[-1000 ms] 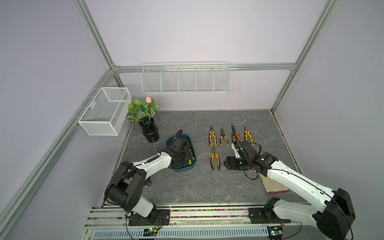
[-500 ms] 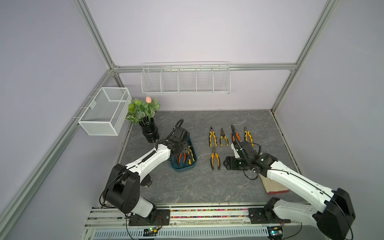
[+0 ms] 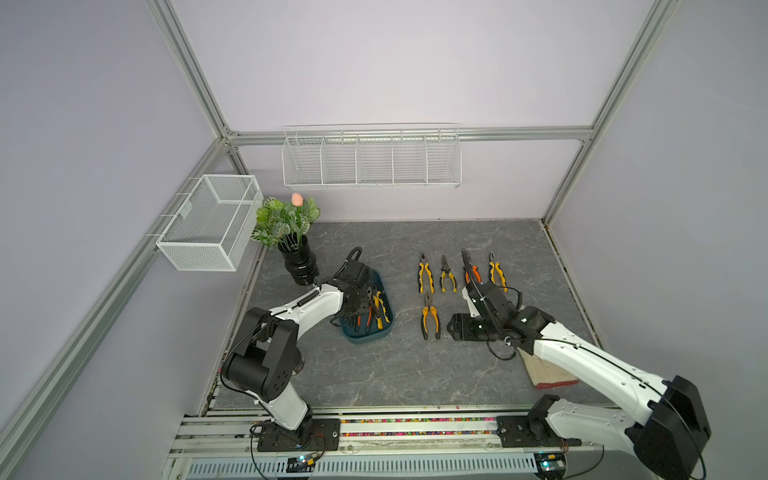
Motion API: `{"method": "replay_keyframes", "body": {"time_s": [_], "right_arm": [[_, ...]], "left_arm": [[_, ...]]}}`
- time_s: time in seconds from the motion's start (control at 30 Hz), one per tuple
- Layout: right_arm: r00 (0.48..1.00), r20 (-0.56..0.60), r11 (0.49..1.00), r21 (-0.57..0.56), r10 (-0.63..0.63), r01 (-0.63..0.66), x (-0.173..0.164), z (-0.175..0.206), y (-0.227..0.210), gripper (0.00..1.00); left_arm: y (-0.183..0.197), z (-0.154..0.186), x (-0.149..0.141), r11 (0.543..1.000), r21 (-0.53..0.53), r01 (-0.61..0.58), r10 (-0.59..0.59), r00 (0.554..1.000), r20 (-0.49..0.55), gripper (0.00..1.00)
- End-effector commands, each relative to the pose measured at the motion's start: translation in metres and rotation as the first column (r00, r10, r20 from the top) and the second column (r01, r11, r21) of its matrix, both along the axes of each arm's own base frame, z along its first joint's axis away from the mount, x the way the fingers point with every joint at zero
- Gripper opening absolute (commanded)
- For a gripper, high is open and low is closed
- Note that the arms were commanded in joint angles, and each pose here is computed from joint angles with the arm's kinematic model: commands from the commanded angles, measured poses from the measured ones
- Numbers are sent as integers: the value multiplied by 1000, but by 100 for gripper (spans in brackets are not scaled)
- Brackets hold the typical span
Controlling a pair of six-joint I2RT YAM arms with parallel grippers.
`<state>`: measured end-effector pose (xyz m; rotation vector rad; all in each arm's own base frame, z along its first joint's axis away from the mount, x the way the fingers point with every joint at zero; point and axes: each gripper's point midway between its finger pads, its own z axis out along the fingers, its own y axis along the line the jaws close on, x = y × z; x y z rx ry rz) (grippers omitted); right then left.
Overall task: Take the pliers out of the storage box
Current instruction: Pick up the pliers from the storage box.
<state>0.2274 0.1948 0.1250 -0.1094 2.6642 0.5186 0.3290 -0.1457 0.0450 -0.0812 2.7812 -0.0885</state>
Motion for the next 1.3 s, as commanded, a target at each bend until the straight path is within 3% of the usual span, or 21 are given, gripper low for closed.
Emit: {"method": "replay_keyframes", "body": {"time_s": [0.0,0.47,1.07,1.17,1.27], "right_arm": [[1000,-7,1000,10,7,-6,-3,-2,2,70],[1000,-8,1000,9,9,-9,-2,-2,3,70],[1000,-13,1000,17,8,-7,-3,-2,4,70],[1000,-18,1000,18,3,-3,-2,-4,4,70],[1000,-19,1000,23,7,-6,-2,-5,6,70]], "left_arm": [[-1,-10,0,1000,-3,12,-12,1000,-15,37],[17,-7,0,998,34,-44,44,999,20,32],[18,-56,-7,998,55,-28,34,993,-114,32],[18,-57,-8,998,56,-22,28,992,-120,21],[17,-59,-9,998,54,-19,26,992,-126,0]]}}
